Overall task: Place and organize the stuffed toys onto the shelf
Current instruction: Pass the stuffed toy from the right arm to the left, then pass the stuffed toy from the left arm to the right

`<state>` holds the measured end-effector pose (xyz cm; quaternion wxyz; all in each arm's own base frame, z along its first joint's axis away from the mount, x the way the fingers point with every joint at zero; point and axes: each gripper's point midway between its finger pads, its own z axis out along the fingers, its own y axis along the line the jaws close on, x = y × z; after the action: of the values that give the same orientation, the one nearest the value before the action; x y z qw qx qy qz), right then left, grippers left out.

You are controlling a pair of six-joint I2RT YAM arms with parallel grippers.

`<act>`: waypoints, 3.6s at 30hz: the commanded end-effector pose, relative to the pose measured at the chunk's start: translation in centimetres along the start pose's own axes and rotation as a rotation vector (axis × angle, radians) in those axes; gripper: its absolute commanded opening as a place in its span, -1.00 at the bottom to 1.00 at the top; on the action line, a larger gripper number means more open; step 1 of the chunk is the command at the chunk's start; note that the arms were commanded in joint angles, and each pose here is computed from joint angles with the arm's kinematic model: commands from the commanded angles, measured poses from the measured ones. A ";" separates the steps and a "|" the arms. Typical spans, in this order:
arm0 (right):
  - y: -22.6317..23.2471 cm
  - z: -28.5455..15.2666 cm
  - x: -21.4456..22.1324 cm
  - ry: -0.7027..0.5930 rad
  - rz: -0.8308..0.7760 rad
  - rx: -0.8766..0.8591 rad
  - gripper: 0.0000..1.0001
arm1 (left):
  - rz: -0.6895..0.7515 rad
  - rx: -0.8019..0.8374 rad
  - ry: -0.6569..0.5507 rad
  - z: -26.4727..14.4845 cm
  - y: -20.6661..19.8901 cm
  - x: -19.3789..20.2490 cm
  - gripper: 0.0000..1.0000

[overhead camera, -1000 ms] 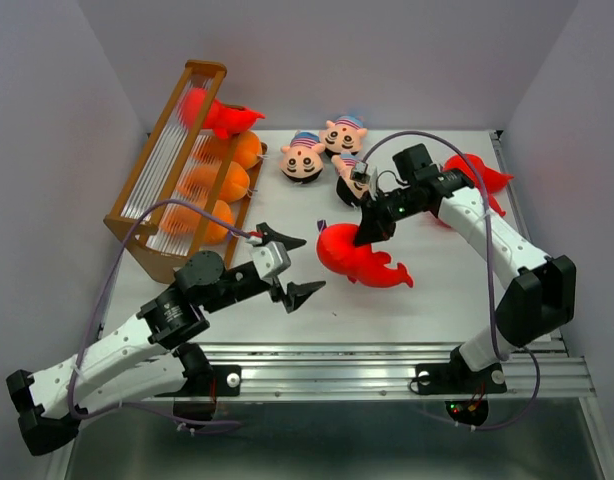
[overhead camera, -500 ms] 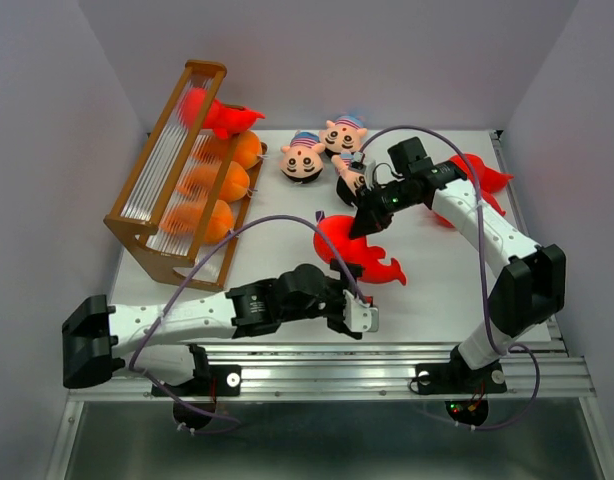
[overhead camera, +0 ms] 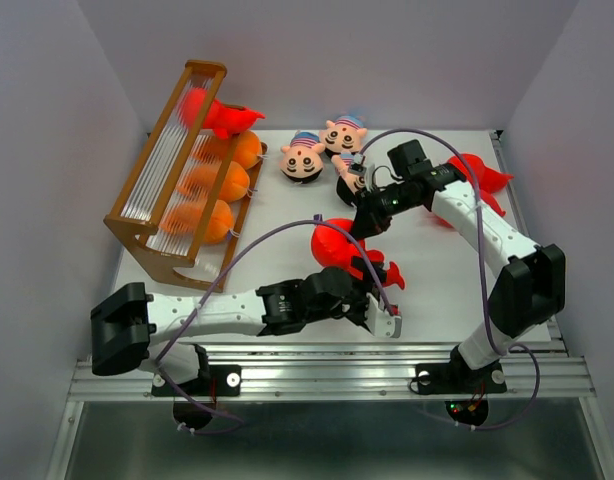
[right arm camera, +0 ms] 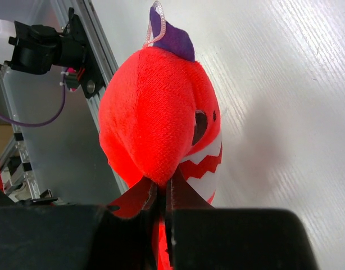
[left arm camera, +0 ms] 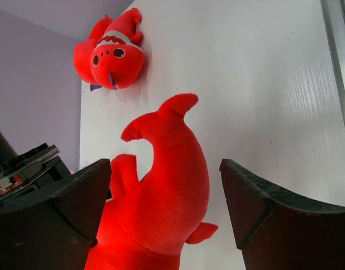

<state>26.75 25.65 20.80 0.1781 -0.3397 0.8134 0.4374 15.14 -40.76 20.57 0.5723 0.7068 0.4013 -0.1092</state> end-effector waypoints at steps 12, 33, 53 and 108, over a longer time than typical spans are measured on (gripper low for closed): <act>1.6 -1.2 -0.4 -0.047 -0.075 0.001 -0.99 | -0.033 0.089 -0.014 1.8 -0.1 -0.1 0.54; 1.3 -1.3 0.3 -0.041 -0.080 0.027 -0.99 | -0.106 0.150 0.038 3.8 0.5 2.2 0.43; 1.3 -2.0 0.8 -0.027 -0.176 0.055 0.03 | -0.153 0.228 0.111 2.9 -0.2 3.6 -1.00; -5.7 -7.4 7.4 -0.267 -0.127 0.052 1.00 | -0.294 -0.161 0.422 -11.4 26.1 25.8 -1.00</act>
<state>25.45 14.17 16.15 0.2929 -0.3067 0.7898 0.4432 45.20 -19.61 23.80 0.4606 0.6055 0.6485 -0.0258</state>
